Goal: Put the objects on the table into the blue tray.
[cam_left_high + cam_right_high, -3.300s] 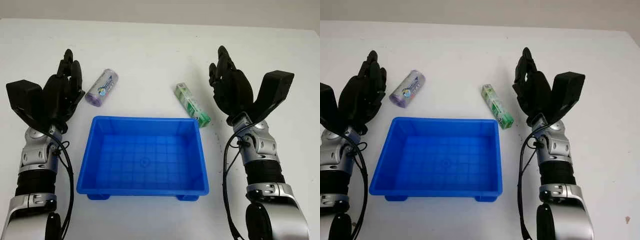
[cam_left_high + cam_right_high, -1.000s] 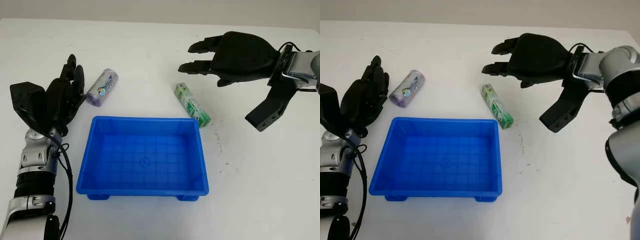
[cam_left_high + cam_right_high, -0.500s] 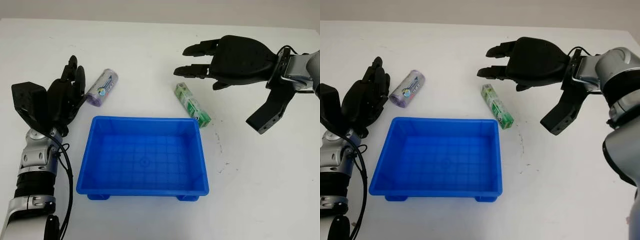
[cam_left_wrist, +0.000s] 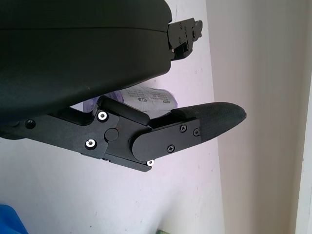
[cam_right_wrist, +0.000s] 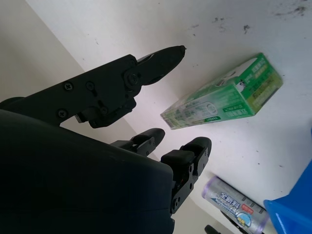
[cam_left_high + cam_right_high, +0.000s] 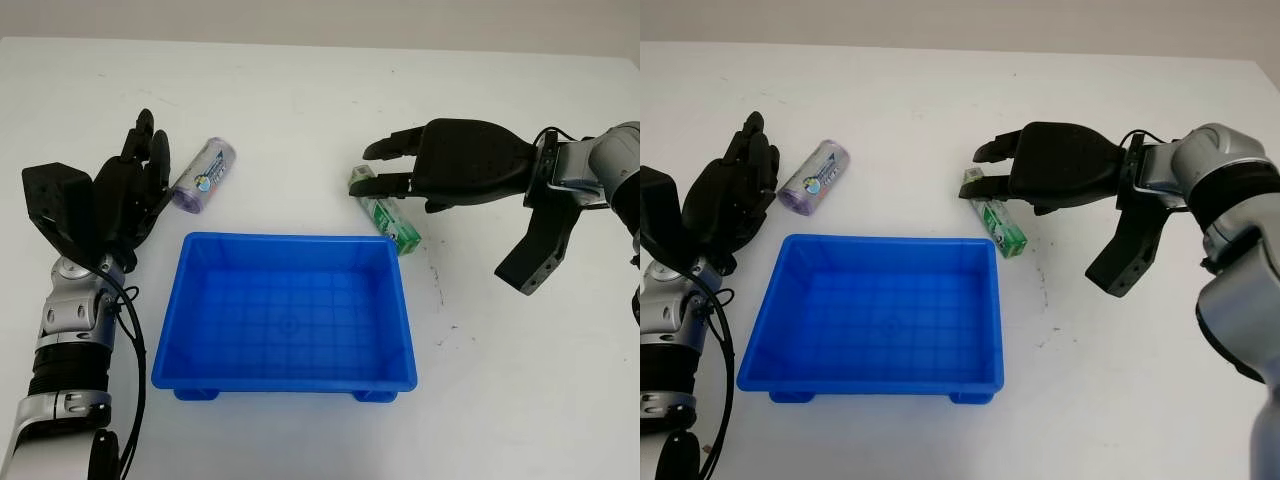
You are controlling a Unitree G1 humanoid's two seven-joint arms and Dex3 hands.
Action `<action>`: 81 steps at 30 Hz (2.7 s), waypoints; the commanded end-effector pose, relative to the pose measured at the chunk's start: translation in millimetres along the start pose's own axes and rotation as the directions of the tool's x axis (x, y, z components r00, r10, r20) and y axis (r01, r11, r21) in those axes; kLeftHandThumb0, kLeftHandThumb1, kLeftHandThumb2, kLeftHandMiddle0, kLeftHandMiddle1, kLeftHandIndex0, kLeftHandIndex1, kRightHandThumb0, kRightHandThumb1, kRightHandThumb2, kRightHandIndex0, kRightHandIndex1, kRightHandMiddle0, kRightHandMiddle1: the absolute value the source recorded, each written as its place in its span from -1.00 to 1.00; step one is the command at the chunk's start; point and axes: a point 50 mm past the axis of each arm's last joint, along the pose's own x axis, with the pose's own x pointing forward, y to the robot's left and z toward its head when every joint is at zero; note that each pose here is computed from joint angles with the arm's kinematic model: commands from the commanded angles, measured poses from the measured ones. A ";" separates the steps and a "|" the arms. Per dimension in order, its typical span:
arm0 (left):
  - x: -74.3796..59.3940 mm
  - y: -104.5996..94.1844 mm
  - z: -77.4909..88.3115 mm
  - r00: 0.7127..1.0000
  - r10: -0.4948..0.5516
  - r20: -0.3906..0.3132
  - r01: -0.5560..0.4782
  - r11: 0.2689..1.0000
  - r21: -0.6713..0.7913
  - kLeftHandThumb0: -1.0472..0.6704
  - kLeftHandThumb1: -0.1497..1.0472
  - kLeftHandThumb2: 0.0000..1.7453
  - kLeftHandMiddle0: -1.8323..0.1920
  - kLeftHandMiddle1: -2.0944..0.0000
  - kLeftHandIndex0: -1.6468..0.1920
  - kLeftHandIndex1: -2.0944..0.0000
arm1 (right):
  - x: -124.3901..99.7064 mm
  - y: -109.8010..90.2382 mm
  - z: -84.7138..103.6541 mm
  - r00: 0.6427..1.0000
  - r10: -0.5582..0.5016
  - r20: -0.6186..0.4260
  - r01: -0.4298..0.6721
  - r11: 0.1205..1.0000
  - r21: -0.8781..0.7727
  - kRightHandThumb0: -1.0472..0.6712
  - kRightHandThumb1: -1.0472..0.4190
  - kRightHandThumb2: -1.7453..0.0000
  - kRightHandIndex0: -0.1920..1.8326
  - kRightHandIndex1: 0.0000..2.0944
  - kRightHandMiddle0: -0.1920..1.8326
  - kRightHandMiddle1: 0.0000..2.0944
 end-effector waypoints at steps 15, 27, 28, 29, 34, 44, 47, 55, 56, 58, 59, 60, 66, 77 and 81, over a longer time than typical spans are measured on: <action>1.8 0.2 7.0 1.000 0.005 0.018 -0.005 1.000 0.006 -0.71 1.00 -0.21 1.00 1.00 1.00 1.00 | 3.4 11.4 14.5 0.993 -0.043 0.106 0.049 0.998 -0.050 -0.13 -0.83 0.94 -0.49 0.18 -0.45 0.08; 2.1 -1.3 6.2 1.000 -0.002 0.016 0.002 1.000 0.003 -0.72 1.00 -0.21 1.00 1.00 1.00 1.00 | 5.6 14.2 14.9 0.993 -0.100 0.069 0.107 0.989 -0.097 -0.43 -1.00 0.84 0.08 1.00 -0.31 0.98; 1.8 -1.4 5.7 1.000 -0.006 0.014 0.006 1.000 0.005 -0.72 1.00 -0.21 1.00 1.00 1.00 1.00 | 5.6 14.4 14.3 0.994 -0.099 0.048 0.103 0.991 -0.086 -0.43 -1.00 0.83 0.12 1.00 -0.27 0.99; 1.6 -1.4 5.2 1.000 -0.010 0.012 0.010 1.000 0.007 -0.71 1.00 -0.21 1.00 1.00 1.00 1.00 | 5.5 14.5 13.7 0.995 -0.098 0.025 0.099 0.993 -0.068 -0.42 -1.00 0.81 0.16 1.00 -0.24 1.00; 1.1 -1.8 4.0 1.000 -0.011 0.003 0.011 1.000 0.012 -0.72 1.00 -0.21 1.00 1.00 1.00 1.00 | 5.8 11.5 5.5 0.988 -0.100 -0.120 0.102 0.995 0.010 -0.39 -1.00 0.77 0.14 1.00 -0.24 1.00; 1.2 -1.8 3.3 1.000 -0.020 -0.006 0.020 0.999 0.025 -0.71 1.00 -0.20 1.00 1.00 1.00 1.00 | 5.4 -21.0 -34.7 0.871 -0.227 -0.435 0.260 0.966 0.017 -0.29 -0.99 0.92 0.07 1.00 -0.14 1.00; 1.2 -1.6 3.1 1.000 -0.021 -0.008 0.022 0.999 0.027 -0.72 1.00 -0.20 1.00 1.00 1.00 1.00 | 5.0 -35.5 -47.0 0.821 -0.265 -0.506 0.330 0.943 0.042 -0.26 -0.99 0.93 0.02 1.00 -0.17 1.00; 1.1 -0.8 3.2 1.000 -0.022 -0.009 0.023 0.999 0.030 -0.72 1.00 -0.20 1.00 1.00 1.00 1.00 | 10.5 -68.1 -57.1 0.717 -0.390 -0.578 0.587 0.785 0.199 -0.19 -1.00 0.84 0.22 1.00 0.00 1.00; 1.2 -0.7 3.3 1.000 -0.022 -0.010 0.022 0.999 0.031 -0.72 1.00 -0.20 1.00 1.00 1.00 1.00 | 10.9 -71.4 -57.6 0.711 -0.394 -0.582 0.607 0.761 0.227 -0.18 -1.00 0.82 0.21 1.00 0.00 1.00; 1.5 -0.7 3.5 1.000 -0.023 -0.012 0.023 0.999 0.029 -0.72 1.00 -0.21 1.00 1.00 1.00 1.00 | 12.6 -83.4 -57.9 0.702 -0.426 -0.570 0.659 0.692 0.295 -0.18 -1.00 0.78 0.19 1.00 -0.04 1.00; 1.9 -0.7 3.6 1.000 -0.023 -0.013 0.023 0.999 0.028 -0.72 1.00 -0.21 1.00 1.00 1.00 1.00 | 13.6 -91.1 -57.8 0.694 -0.452 -0.560 0.686 0.652 0.323 -0.17 -1.00 0.77 0.21 1.00 -0.04 1.00; 2.2 -0.7 3.7 1.000 -0.023 -0.014 0.023 0.999 0.028 -0.72 1.00 -0.21 1.00 1.00 1.00 1.00 | 13.7 -96.3 -57.7 0.689 -0.468 -0.553 0.701 0.625 0.344 -0.18 -1.00 0.75 0.23 1.00 -0.02 1.00; 4.3 -2.0 3.8 1.000 -0.024 -0.012 0.024 0.999 0.027 -0.70 1.00 -0.20 1.00 1.00 1.00 1.00 | 13.6 -123.8 -53.3 0.674 -0.495 -0.548 0.738 0.421 0.528 -0.19 -1.00 0.67 0.47 1.00 0.11 1.00; 4.0 0.1 5.7 1.000 -0.014 -0.004 0.014 1.000 0.021 -0.71 1.00 -0.22 1.00 1.00 1.00 1.00 | 6.2 -151.2 -28.2 0.818 -0.369 -0.443 0.551 0.279 0.786 -0.12 -1.00 0.63 0.47 1.00 0.05 1.00; 4.4 -0.3 6.3 1.000 -0.018 -0.001 0.018 1.000 0.018 -0.71 1.00 -0.21 1.00 1.00 1.00 1.00 | 5.0 -154.9 -21.3 0.895 -0.241 -0.376 0.443 0.370 0.816 -0.06 -1.00 0.64 0.43 1.00 0.10 1.00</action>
